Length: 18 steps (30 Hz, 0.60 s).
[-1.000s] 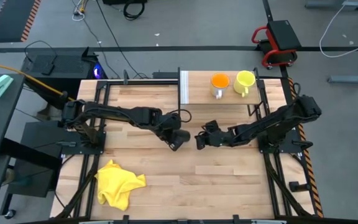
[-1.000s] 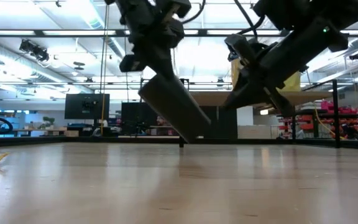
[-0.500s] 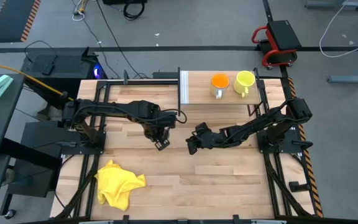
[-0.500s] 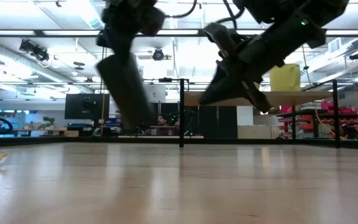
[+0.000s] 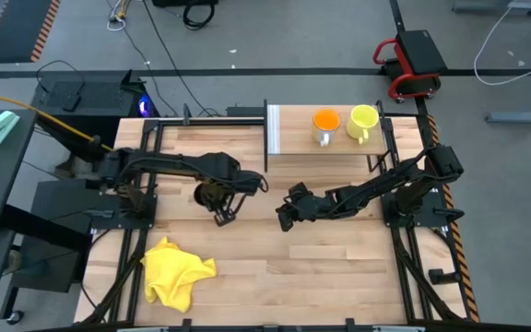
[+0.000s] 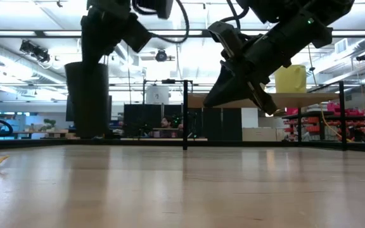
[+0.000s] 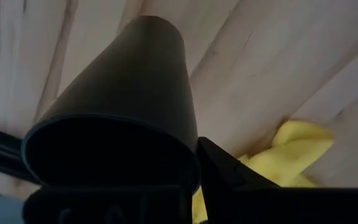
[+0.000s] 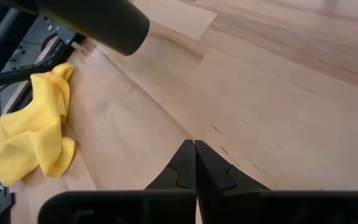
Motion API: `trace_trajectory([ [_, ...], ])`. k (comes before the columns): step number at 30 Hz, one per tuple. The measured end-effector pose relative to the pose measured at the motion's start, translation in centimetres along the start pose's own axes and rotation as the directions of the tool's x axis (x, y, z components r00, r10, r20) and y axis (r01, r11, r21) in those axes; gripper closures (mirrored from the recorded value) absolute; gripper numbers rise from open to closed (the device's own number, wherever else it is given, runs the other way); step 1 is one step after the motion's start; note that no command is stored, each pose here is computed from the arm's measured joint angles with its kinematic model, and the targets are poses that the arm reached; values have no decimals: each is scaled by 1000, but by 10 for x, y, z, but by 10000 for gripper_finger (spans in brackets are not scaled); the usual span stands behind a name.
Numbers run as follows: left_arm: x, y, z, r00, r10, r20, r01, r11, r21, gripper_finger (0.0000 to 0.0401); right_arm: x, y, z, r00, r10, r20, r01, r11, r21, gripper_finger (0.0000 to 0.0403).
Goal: Stack small to large cups/mugs on shelf
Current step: Put the black cup on the shelf
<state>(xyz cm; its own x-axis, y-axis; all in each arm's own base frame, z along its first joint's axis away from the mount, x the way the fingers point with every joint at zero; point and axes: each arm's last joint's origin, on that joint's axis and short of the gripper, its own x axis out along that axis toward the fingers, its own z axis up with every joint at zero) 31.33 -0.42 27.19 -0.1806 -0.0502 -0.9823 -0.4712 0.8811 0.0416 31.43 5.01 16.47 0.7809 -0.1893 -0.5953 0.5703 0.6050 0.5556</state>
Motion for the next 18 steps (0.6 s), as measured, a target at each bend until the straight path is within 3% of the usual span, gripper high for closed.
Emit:
trace_trajectory([
  [6,13,-5,8,998,9,-67,-4,998,70,392,0,0,0,1000,1,0,-1,1000,0,403],
  [13,16,-9,15,1000,-17,-22,19,997,78,362,0,0,0,1000,1,0,-1,1000,-2,403],
  [18,16,-10,16,999,-50,-15,51,993,102,372,0,0,0,1000,1,0,-1,1000,-2,403],
])
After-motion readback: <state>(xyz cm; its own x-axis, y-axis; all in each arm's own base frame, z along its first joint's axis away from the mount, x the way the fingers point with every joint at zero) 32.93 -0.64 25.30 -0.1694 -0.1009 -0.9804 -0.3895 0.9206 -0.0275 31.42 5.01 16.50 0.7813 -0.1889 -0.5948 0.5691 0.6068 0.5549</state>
